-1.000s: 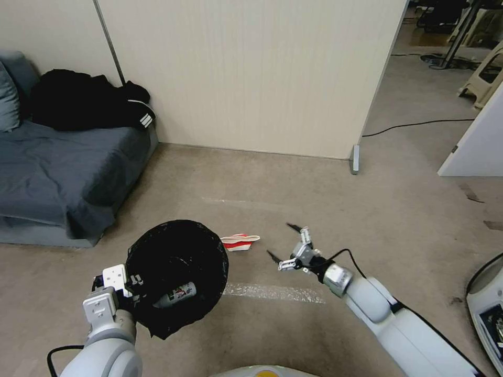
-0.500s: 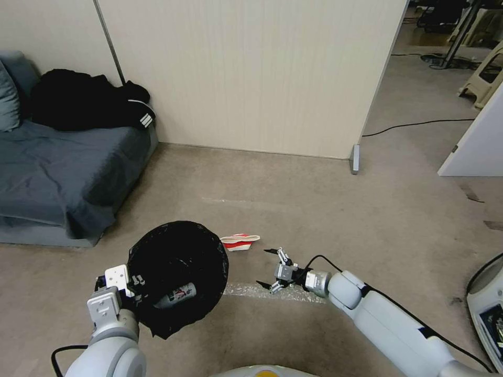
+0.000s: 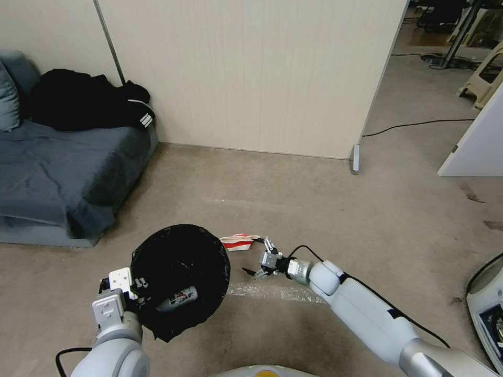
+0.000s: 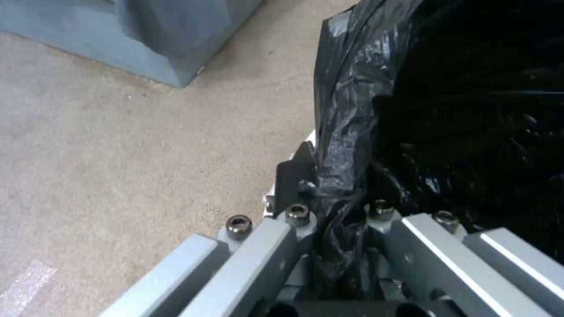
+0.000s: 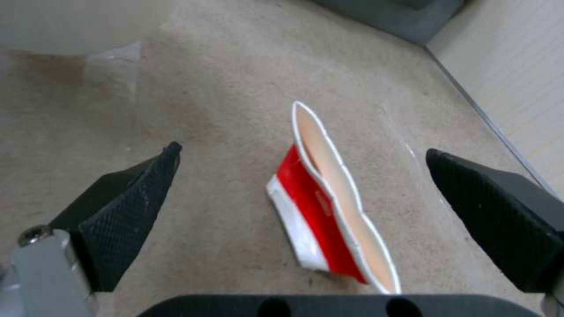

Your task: Pick up the trash bin, then pick up the garbage from the floor and place it into the trash bin.

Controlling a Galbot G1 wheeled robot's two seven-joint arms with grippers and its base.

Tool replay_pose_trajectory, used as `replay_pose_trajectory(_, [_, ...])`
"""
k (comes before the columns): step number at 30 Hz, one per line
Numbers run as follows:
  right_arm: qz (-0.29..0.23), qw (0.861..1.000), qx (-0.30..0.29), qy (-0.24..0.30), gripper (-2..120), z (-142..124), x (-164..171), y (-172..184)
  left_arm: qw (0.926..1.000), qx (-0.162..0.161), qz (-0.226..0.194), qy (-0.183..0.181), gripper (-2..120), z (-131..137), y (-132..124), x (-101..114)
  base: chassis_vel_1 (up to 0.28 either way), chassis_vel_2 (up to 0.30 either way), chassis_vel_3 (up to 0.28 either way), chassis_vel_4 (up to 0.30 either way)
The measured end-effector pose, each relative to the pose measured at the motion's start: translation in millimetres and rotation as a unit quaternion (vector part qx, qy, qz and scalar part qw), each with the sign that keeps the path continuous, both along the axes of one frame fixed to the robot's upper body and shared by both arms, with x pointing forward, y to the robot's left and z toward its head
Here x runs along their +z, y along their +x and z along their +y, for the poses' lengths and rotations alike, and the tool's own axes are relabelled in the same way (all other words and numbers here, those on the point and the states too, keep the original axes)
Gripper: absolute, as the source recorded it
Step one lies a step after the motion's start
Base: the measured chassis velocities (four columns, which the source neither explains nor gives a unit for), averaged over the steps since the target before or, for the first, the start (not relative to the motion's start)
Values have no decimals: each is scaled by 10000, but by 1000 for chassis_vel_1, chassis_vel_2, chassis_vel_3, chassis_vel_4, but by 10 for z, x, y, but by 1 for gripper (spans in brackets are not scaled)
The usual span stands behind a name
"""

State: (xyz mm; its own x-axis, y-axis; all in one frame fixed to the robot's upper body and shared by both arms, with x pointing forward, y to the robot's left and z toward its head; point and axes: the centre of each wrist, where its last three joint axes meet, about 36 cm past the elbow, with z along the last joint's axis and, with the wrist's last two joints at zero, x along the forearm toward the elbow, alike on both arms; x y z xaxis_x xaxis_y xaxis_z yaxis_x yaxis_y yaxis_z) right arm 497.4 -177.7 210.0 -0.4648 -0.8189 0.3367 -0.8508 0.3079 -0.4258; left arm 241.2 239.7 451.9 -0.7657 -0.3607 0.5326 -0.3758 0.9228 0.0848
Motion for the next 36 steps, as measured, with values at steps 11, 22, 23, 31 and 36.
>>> replay_pose_trajectory(11, [-107, 9998, -58, -158, 100, -3, -118, 208, 10000, 16, 51, 22, 0, -5, -46, -25, 0, 0, 0, 0])
replay_pose_trajectory(22, [-81, 9992, -136, -379, 100, 49, -314, 358, 9999, 2, 109, 42, 0, -32, -67, -54, 0, 0, 0, 0])
replay_pose_trajectory(23, [-53, 9991, -139, -403, 100, 59, -338, 367, 9999, 3, 125, 45, 0, -35, -73, -62, 0, 0, 0, 0])
replay_pose_trajectory(31, [94, 9989, -164, -427, 100, 181, -448, 456, 9998, 2, 192, 76, 0, -44, -95, -99, 0, 0, 0, 0])
replay_pose_trajectory(36, [99, 9988, -181, -436, 100, 221, -450, 482, 9997, -1, 214, 74, 0, -54, -93, -117, 0, 0, 0, 0])
